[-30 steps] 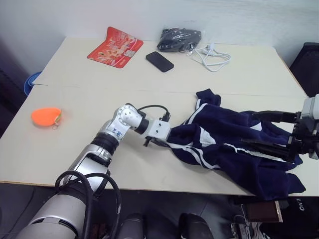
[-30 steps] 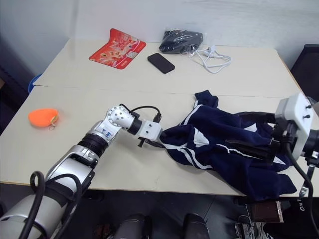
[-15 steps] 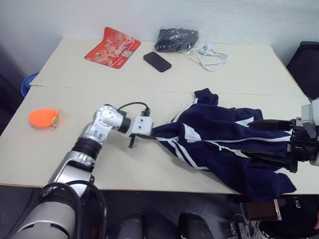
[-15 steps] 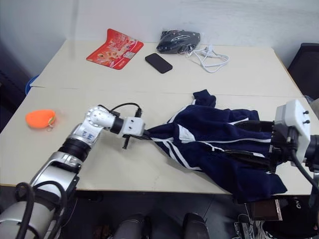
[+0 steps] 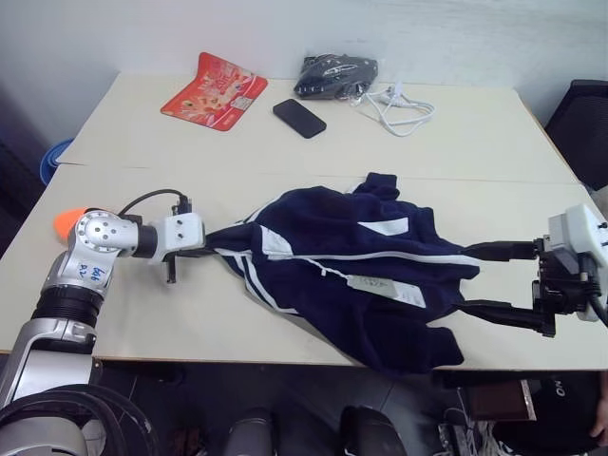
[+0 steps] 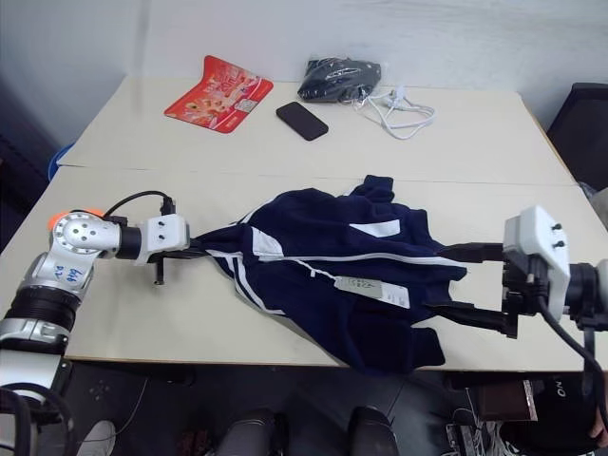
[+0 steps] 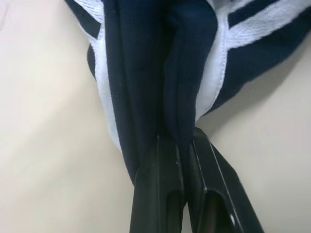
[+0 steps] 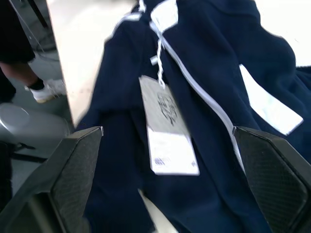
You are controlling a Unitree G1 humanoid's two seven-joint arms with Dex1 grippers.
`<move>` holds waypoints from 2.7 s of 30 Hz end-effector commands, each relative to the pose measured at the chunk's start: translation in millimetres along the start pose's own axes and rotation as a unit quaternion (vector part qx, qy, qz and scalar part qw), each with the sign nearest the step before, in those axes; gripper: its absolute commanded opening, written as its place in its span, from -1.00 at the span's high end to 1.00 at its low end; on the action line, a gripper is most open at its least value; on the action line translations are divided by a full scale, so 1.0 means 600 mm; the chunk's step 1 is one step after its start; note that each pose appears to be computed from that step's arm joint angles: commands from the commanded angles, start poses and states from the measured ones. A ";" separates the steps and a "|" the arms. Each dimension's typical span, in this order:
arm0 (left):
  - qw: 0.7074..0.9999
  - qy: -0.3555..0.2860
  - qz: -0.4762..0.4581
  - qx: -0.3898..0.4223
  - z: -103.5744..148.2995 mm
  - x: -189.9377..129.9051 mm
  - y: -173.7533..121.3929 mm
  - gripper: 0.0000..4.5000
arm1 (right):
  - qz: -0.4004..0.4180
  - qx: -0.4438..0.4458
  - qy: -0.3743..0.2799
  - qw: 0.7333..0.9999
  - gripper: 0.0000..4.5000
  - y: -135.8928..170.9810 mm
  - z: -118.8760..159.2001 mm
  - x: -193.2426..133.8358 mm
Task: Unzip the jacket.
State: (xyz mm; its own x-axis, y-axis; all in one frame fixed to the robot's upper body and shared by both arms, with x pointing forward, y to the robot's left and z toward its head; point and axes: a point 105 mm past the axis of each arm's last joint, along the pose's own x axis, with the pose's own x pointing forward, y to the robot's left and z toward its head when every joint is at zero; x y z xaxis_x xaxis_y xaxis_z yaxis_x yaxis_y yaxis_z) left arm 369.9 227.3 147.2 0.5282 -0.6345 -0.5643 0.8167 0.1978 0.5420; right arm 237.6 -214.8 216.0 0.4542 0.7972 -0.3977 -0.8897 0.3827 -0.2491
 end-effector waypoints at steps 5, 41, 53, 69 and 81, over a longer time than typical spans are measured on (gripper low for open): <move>0.998 -0.053 -0.012 -0.042 0.039 -0.026 -0.028 0.43 | -0.022 -0.072 0.065 0.995 -1.00 -0.025 -0.038 -0.001; 0.977 -0.097 -0.182 0.060 0.152 0.081 -0.166 1.00 | 0.093 -0.195 0.155 0.964 0.99 -0.024 -0.172 0.063; 0.949 -0.137 -0.284 0.008 0.169 0.011 -0.235 1.00 | 0.157 -0.123 0.165 0.966 0.99 0.045 -0.149 0.004; 0.961 -0.099 -0.253 -0.049 0.132 -0.044 -0.211 0.90 | 0.107 -0.102 0.155 0.977 0.35 0.002 -0.108 -0.012; 0.952 -0.112 -0.270 -0.087 0.132 -0.068 -0.227 -0.27 | 0.076 -0.090 0.097 0.988 -0.89 -0.029 -0.052 0.004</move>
State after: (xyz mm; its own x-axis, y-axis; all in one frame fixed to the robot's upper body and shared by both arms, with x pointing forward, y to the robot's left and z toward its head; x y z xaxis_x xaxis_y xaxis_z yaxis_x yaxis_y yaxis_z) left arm 228.1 166.6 135.7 0.0062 -0.8085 -0.5884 0.9929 -0.0651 0.1000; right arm 251.4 -240.2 180.8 0.3120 0.6915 -0.6515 -0.9409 0.1301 -0.3126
